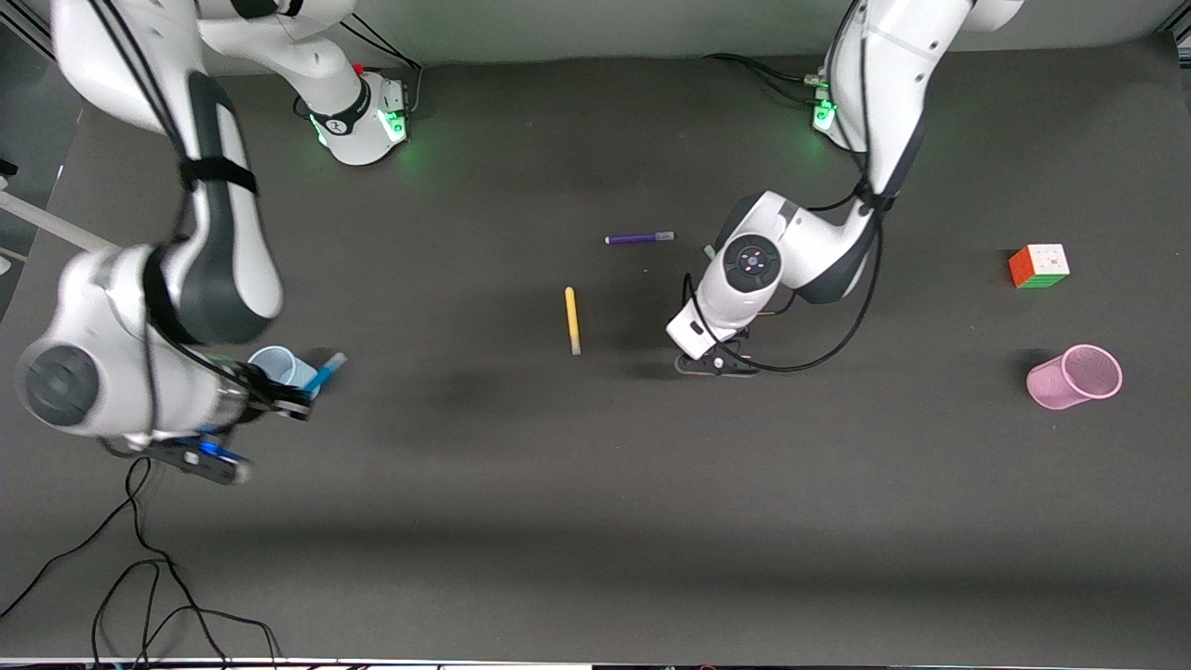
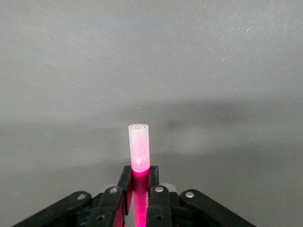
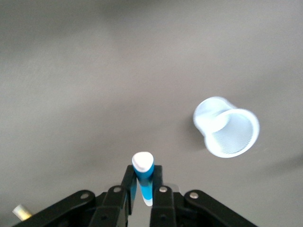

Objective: Place pink and blue markers in matching cups

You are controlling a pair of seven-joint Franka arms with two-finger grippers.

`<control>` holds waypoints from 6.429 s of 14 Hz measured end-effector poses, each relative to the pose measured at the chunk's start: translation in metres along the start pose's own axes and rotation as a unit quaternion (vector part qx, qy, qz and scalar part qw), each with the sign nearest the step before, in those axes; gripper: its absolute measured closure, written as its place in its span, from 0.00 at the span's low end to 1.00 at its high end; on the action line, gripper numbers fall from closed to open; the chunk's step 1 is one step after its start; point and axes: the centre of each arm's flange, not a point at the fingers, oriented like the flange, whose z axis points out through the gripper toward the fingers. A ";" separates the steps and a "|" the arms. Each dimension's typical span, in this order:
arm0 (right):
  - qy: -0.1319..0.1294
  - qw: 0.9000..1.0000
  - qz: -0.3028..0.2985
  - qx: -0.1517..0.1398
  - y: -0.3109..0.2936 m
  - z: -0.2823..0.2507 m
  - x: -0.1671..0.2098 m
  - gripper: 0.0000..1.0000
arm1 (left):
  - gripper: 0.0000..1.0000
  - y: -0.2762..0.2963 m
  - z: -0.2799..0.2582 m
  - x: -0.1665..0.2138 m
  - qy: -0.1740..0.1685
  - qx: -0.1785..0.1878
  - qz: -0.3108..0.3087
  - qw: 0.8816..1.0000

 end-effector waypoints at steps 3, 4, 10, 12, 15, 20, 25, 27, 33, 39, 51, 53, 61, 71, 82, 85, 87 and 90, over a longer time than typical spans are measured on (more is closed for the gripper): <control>0.070 0.997 0.006 0.020 0.049 0.001 -0.019 0.82 | 0.83 -0.040 -0.070 0.016 -0.003 0.006 0.001 1.000; 0.089 0.996 0.005 0.026 0.065 0.006 -0.026 0.82 | 0.83 -0.053 -0.091 0.016 -0.003 0.008 0.007 1.000; 0.167 0.985 -0.001 0.034 0.146 0.051 -0.051 0.82 | 0.83 -0.163 -0.196 0.024 0.010 0.028 0.134 0.991; 0.174 0.984 -0.007 0.034 0.159 0.058 -0.051 0.82 | 0.83 -0.221 -0.221 0.025 0.019 0.031 0.195 0.980; 0.173 0.984 -0.019 0.032 0.158 0.070 -0.055 0.82 | 0.83 -0.288 -0.241 0.024 0.032 0.037 0.267 0.963; 0.191 0.981 -0.025 0.028 0.154 0.091 -0.053 0.82 | 0.83 -0.374 -0.248 0.021 0.084 0.000 0.379 0.922; 0.188 0.982 -0.027 0.017 0.151 0.106 -0.049 0.82 | 0.83 -0.489 -0.218 0.004 0.141 -0.038 0.458 0.877; 0.188 0.982 -0.028 0.017 0.151 0.107 -0.049 0.79 | 0.83 -0.519 -0.201 -0.001 0.173 -0.050 0.490 0.853; 0.174 0.984 -0.029 0.013 0.150 0.110 -0.051 0.23 | 0.83 -0.601 -0.120 -0.017 0.261 -0.078 0.548 0.791; 0.093 0.995 -0.038 -0.011 0.149 0.063 -0.043 0.00 | 0.83 -0.641 -0.079 -0.022 0.323 -0.101 0.564 0.754; 0.054 0.985 -0.149 0.071 0.126 -0.149 -0.070 0.00 | 0.57 -0.660 -0.043 -0.027 0.365 -0.158 0.554 0.732; 0.044 0.984 -0.156 0.069 0.124 -0.158 -0.075 0.00 | 0.34 -0.659 -0.044 -0.026 0.366 -0.159 0.554 0.731; 0.045 0.983 -0.171 0.046 0.118 -0.157 -0.080 0.00 | 0.00 -0.644 -0.106 -0.003 0.345 -0.164 0.501 0.777; 0.046 0.983 -0.171 0.046 0.120 -0.159 -0.082 0.00 | 0.00 -0.435 -0.335 0.010 0.136 -0.042 0.309 0.940; 0.047 0.982 -0.179 0.033 0.134 -0.160 -0.100 0.00 | 0.00 -0.247 -0.343 0.007 0.048 0.067 0.106 0.991; 0.047 0.981 -0.188 0.026 0.124 -0.158 -0.103 0.00 | 0.00 -0.218 -0.336 0.005 0.045 0.065 0.056 0.995; 0.047 0.980 -0.190 0.025 0.121 -0.157 -0.104 0.00 | 0.00 -0.205 -0.331 0.006 0.042 0.063 0.040 0.996; 0.047 0.980 -0.192 0.025 0.119 -0.158 -0.105 0.00 | 0.00 -0.204 -0.328 0.004 0.024 0.064 0.031 0.997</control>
